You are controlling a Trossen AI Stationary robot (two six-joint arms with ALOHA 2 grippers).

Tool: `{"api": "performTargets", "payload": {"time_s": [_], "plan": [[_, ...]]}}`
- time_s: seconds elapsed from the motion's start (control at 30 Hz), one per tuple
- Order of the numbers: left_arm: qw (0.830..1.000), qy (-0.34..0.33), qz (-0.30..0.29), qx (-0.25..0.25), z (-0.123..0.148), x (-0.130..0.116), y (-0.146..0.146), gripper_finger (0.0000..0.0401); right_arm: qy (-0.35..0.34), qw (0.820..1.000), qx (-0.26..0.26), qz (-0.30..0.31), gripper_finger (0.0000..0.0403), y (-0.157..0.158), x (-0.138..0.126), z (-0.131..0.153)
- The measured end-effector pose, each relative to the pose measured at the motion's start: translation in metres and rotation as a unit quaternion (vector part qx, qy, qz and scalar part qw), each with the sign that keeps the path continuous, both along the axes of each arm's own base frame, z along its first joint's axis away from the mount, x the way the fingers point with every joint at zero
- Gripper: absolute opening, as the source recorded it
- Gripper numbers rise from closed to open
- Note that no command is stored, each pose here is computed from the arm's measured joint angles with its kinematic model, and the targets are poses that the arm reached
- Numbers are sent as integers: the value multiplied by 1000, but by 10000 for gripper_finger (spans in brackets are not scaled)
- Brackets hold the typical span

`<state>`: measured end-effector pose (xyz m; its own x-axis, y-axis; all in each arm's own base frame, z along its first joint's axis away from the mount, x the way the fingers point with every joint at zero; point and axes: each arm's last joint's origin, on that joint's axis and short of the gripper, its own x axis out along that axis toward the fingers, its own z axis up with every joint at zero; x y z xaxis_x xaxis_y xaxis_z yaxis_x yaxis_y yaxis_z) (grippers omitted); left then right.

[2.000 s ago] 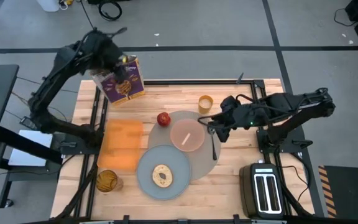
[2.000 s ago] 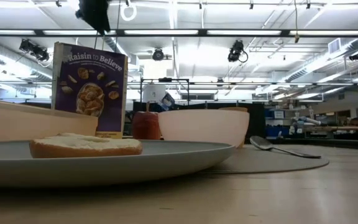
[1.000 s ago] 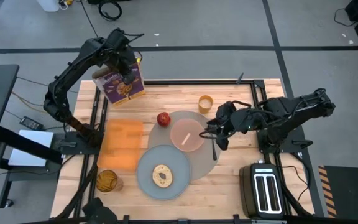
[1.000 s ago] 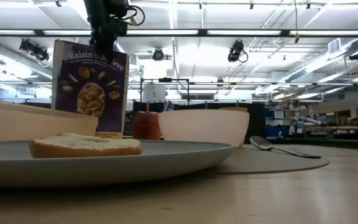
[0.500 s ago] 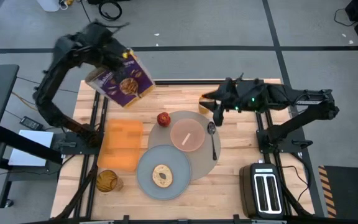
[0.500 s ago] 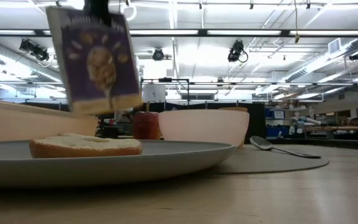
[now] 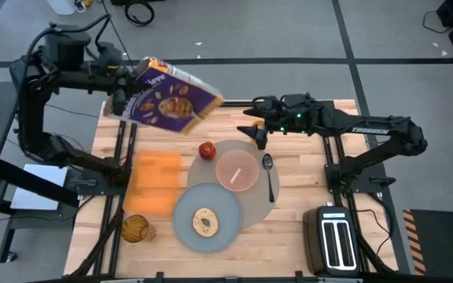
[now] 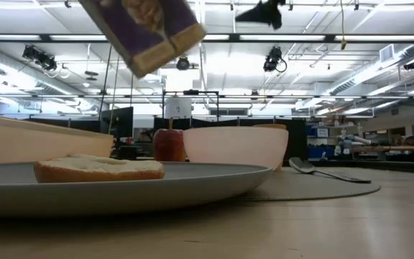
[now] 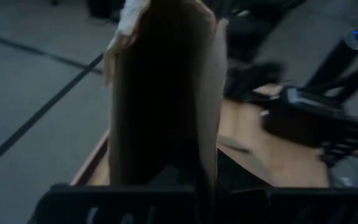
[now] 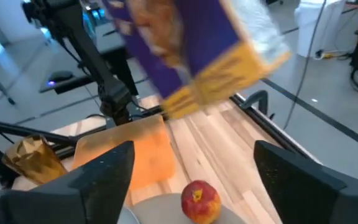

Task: Arrange a breakfast setting
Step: Pour the cereal from the cereal box into a pink bowl

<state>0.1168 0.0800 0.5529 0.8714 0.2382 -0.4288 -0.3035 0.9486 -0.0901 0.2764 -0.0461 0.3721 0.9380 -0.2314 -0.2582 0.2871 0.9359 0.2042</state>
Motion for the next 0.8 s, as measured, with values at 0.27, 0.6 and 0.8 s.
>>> {"api": "performTargets", "payload": {"time_s": [0.27,0.6,0.8], "plan": [[994,-75,-73,-7,14,8,-18,4,-103,994,30,36,364,-8,6,-62],[984,-130,-125,3,25,18,-30,4,-243,962,-26,123,361,-1,17,-51],[980,-140,-139,-4,27,20,-35,4,-256,960,-38,109,361,-2,21,-42]]}}
